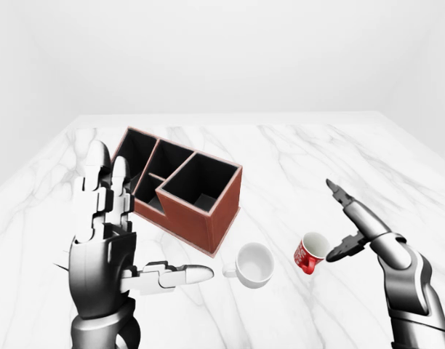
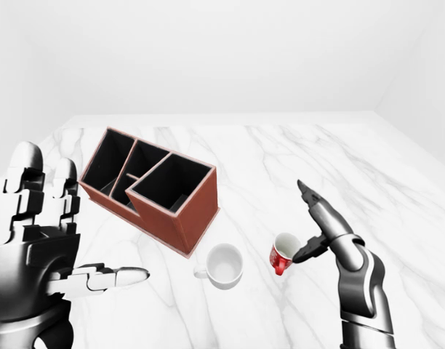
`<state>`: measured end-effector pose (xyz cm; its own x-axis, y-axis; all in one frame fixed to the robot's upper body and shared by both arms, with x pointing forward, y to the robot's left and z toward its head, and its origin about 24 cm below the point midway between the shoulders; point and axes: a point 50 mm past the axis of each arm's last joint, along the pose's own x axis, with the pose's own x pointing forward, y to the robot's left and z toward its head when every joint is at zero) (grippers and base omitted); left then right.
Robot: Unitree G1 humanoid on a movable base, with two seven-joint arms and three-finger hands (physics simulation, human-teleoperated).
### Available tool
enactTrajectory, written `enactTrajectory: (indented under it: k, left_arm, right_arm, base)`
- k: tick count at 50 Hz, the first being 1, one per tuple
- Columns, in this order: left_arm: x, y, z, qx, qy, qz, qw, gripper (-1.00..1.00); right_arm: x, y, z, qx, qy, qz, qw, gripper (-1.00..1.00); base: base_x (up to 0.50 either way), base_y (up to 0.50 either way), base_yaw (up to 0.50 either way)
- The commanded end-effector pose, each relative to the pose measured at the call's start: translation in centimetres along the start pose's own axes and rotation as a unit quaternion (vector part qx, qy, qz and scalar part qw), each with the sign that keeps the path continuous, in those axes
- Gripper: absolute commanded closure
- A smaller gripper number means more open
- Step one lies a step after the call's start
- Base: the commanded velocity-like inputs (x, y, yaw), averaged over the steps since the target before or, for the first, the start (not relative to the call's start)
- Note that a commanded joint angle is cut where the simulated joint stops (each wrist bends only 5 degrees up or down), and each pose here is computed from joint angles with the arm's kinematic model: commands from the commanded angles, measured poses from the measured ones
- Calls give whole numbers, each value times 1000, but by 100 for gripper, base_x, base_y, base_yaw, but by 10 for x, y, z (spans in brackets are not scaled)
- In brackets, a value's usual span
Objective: Pick up the red mug and place it to the right of the caddy.
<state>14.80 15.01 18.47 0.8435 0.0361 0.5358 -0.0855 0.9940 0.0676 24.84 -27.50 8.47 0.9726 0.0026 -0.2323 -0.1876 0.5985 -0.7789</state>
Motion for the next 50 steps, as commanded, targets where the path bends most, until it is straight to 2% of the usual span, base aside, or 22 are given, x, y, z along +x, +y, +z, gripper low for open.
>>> enactTrajectory:
  k: [1, 28, 44, 50]
  left_arm:
    - [6, -2, -22, 0, 33, -1, 999, -100]
    - [5, -3, -22, 0, 34, 0, 999, -100]
    - [6, 0, -22, 1, 33, 2, 999, -100]
    - [6, 0, -22, 1, 32, 2, 999, -100]
  right_arm:
    - [11, 15, -9, 2, 4, 22, 1000, -100]
    - [17, 35, -18, 2, 18, 37, 999, -100]
    - [17, 37, -17, 0, 16, 39, 999, -100]
    - [18, 46, -26, 2, 35, 44, 998, -100]
  base:
    - [0, 0, 0]
    - [0, 0, 0]
    - [0, 0, 0]
    - [0, 0, 0]
